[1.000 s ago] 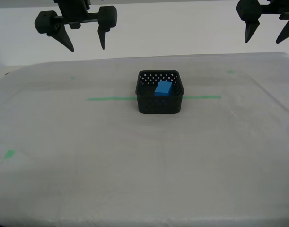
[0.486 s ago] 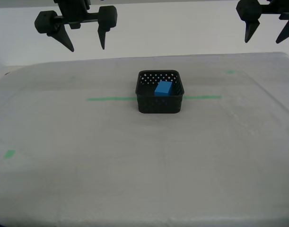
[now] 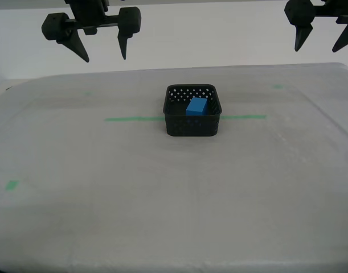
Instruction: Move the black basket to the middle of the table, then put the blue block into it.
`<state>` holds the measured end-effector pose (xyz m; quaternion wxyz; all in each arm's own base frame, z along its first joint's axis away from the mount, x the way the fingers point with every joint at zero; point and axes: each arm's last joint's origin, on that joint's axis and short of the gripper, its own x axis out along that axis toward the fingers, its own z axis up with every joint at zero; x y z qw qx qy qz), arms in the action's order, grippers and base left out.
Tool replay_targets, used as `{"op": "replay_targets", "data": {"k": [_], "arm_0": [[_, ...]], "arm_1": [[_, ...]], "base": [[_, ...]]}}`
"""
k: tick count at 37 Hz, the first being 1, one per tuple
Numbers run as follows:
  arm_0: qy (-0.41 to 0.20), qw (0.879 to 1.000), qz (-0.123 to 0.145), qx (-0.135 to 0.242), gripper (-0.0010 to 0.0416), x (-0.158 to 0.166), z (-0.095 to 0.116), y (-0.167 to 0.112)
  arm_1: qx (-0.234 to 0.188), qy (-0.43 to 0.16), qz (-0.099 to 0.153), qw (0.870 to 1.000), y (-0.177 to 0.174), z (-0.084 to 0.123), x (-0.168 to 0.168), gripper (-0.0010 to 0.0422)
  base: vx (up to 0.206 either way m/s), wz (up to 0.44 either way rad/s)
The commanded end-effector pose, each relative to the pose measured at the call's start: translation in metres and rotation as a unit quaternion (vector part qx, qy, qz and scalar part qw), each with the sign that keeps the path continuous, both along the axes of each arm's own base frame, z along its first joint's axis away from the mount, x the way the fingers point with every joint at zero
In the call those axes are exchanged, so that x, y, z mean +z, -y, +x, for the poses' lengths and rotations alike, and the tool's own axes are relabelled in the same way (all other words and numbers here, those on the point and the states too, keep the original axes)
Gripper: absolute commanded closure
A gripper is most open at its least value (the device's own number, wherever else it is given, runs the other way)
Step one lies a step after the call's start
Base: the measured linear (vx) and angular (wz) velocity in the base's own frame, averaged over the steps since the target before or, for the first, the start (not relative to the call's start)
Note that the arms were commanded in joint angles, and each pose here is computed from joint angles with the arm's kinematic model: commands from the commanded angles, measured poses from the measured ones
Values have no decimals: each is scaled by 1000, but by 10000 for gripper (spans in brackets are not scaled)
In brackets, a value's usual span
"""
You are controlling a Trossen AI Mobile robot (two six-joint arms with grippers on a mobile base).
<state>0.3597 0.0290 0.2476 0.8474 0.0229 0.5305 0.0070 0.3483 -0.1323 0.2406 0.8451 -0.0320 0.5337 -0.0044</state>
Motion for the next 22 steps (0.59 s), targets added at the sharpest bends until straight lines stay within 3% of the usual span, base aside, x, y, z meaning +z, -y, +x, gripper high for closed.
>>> {"op": "replay_targets", "data": {"k": [1, 22], "arm_0": [[0, 1000, 1, 0, 7, 0, 0, 0], [0, 1000, 1, 0, 7, 0, 0, 0]], "arm_1": [[-1, 1, 1, 1000, 0, 0, 0, 12], [0, 1, 1, 1000, 0, 0, 0, 12]], "base": [[0, 0], [0, 0]]}}
